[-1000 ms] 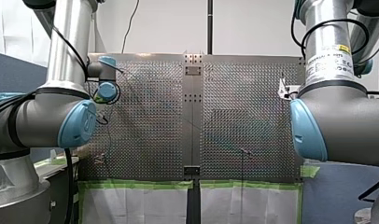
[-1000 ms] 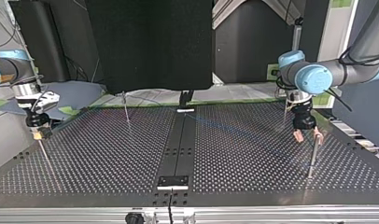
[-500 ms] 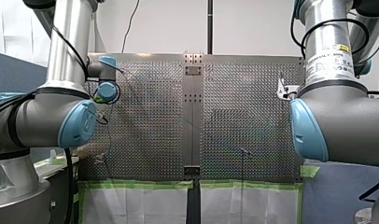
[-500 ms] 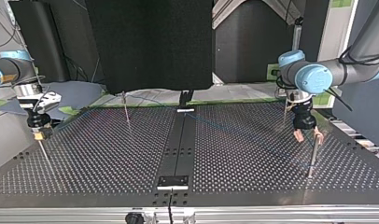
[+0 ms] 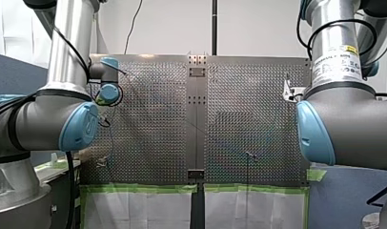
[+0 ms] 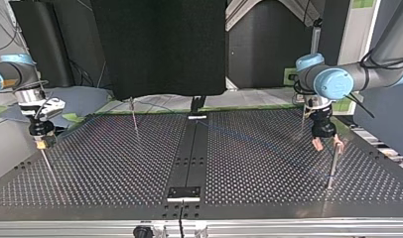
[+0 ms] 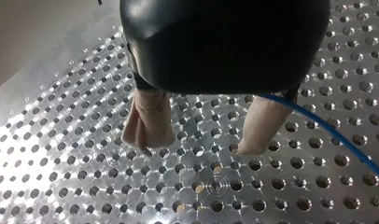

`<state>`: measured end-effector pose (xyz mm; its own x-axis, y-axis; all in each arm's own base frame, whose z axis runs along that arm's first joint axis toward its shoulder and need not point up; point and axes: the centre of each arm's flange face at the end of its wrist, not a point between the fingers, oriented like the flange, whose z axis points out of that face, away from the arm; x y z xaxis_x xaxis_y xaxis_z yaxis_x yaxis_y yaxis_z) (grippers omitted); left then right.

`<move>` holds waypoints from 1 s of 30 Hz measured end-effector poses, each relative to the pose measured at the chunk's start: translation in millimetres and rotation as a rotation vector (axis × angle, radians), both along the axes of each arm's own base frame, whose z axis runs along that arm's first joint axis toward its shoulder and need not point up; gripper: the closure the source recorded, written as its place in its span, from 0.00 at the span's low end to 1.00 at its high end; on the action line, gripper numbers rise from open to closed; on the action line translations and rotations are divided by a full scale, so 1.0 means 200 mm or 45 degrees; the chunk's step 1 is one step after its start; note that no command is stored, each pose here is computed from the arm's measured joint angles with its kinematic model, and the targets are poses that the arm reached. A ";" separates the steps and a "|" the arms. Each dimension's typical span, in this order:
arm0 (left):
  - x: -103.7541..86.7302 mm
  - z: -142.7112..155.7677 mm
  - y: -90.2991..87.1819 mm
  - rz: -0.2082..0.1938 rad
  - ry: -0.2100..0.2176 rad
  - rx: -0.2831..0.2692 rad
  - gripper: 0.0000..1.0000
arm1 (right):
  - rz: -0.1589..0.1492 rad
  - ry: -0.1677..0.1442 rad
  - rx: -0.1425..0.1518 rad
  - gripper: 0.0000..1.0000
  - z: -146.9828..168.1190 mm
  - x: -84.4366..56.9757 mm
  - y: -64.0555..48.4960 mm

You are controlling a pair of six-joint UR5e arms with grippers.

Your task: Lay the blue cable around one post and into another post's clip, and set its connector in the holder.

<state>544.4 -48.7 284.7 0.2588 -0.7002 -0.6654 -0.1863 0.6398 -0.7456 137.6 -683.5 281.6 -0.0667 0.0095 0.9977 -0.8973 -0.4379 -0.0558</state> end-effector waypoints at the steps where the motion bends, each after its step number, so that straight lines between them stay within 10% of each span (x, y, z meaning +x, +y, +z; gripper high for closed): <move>1: 0.00 0.00 0.00 0.000 0.000 0.000 0.02 | 0.018 0.005 0.002 0.98 0.00 0.01 0.00; 18: 0.00 0.00 0.00 0.000 0.001 0.002 0.02 | 0.026 0.007 0.005 0.91 0.00 0.01 0.01; 26: 0.00 0.00 0.00 -0.004 -0.001 0.003 0.02 | 0.026 0.007 0.006 0.13 0.00 0.01 0.01; 30: 0.00 0.00 0.00 -0.007 -0.001 0.001 0.02 | 0.028 0.007 0.009 0.00 -0.01 0.02 0.01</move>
